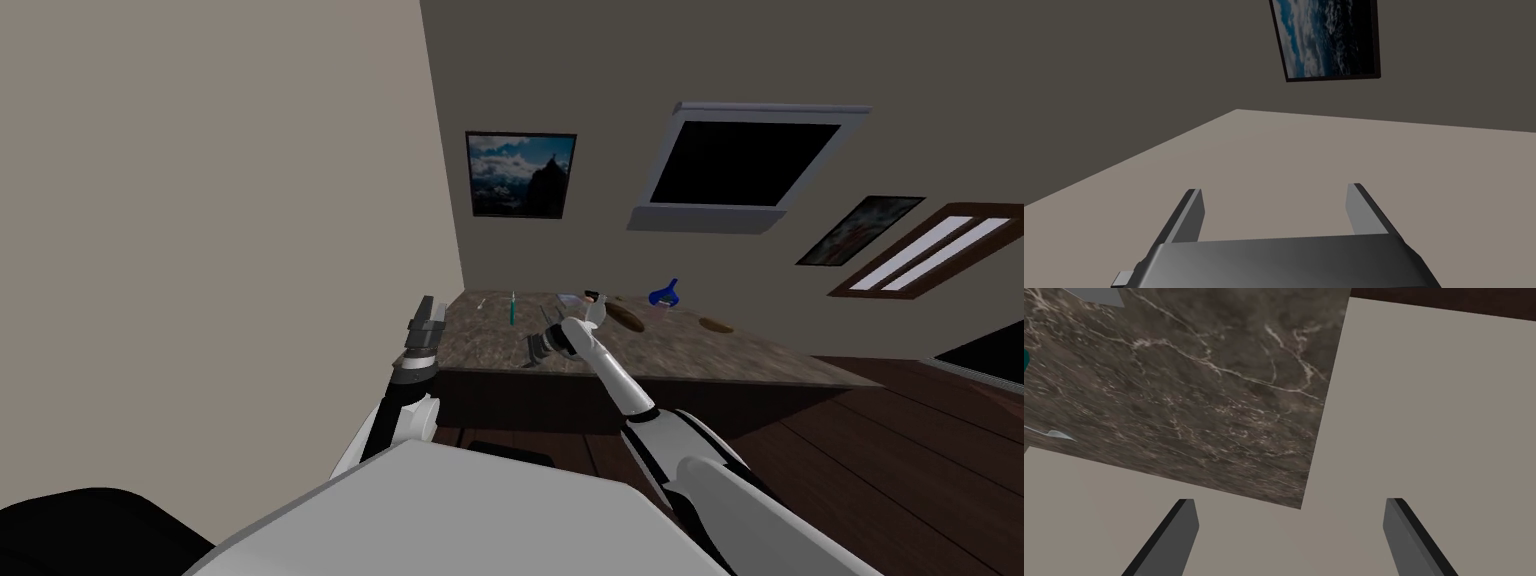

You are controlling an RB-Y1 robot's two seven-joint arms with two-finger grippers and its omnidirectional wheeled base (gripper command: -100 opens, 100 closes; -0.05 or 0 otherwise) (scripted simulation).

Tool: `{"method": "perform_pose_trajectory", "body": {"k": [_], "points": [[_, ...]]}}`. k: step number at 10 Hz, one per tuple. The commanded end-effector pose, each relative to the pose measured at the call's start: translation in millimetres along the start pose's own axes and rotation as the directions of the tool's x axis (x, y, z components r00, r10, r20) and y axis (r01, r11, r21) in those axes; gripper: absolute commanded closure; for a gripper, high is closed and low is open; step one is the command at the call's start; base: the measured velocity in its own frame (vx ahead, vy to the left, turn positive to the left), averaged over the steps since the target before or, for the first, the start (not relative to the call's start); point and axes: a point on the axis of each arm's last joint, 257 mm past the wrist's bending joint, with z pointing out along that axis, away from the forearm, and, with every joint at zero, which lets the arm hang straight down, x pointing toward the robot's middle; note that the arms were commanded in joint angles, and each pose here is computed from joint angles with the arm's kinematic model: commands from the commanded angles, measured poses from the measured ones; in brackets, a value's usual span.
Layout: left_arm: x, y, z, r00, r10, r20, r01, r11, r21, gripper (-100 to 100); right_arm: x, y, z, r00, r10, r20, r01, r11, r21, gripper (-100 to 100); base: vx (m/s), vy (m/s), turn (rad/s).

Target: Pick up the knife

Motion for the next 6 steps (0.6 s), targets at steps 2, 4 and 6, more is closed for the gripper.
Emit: {"method": "perform_pose_trajectory", "body": {"k": [2,4,6], "points": [[0.0,0.0,0.0,1.000,0.000,0.000,0.000,1.000,0.000,0,25.3,-8.7,-2.5,0.994,0.010,-0.106,-0.010,1.000,0.001,-100,0.033,-0.018,0.059],[0.0,0.0,0.0,1.000,0.000,0.000,0.000,1.000,0.000,0,43.0,-13.9,-8.0,0.983,0.021,-0.183,-0.021,1.000,0.003,-100,0.031,-0.020,0.048],[0.0,0.0,0.0,1.000,0.000,0.000,0.000,1.000,0.000,0,59.3,-18.6,-14.4,0.967,0.034,-0.254,-0.033,0.999,0.007,-100,0.031,-0.020,0.042]]}}
